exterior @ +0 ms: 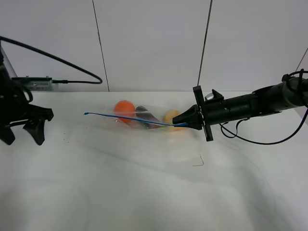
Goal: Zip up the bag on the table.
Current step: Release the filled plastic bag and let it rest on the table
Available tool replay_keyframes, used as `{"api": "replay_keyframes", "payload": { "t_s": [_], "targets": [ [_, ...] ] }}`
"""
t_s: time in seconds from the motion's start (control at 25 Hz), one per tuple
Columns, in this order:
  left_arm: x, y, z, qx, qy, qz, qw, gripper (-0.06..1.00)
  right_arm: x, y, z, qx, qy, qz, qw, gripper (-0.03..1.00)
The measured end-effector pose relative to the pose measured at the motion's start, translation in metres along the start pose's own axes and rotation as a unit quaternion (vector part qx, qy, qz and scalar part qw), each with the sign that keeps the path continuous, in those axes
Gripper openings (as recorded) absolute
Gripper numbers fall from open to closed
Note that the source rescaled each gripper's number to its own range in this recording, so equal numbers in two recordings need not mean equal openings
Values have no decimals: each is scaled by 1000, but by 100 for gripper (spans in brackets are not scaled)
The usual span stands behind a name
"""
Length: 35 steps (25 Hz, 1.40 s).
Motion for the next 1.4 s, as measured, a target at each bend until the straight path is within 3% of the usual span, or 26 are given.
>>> {"api": "replay_keyframes", "payload": {
  "t_s": [0.24,0.64,0.96,1.4],
  "targets": [
    [79,28,10,2,-6,1,1000,100,0,0,0,0,0,0,1000,0],
    [162,57,27,43,-126,5,991,100,0,0,0,0,0,0,1000,0],
    [186,65,13,71,-224,28,972,100,0,0,0,0,0,0,1000,0],
    [189,66,10,75,-242,35,967,100,0,0,0,0,1,-1,1000,0]
  ]
}}
Point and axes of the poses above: a point on each arm's last joint axis where the gripper is mounted, z pointing out along that axis toward the gripper, y along the wrist's bending axis when the last joint is at zero, x = y × z, the point moved 4 cm from there along z, pointing out along that axis toward the gripper, and after that the axes turned 14 degrees about -z, right-handed, at the moved point
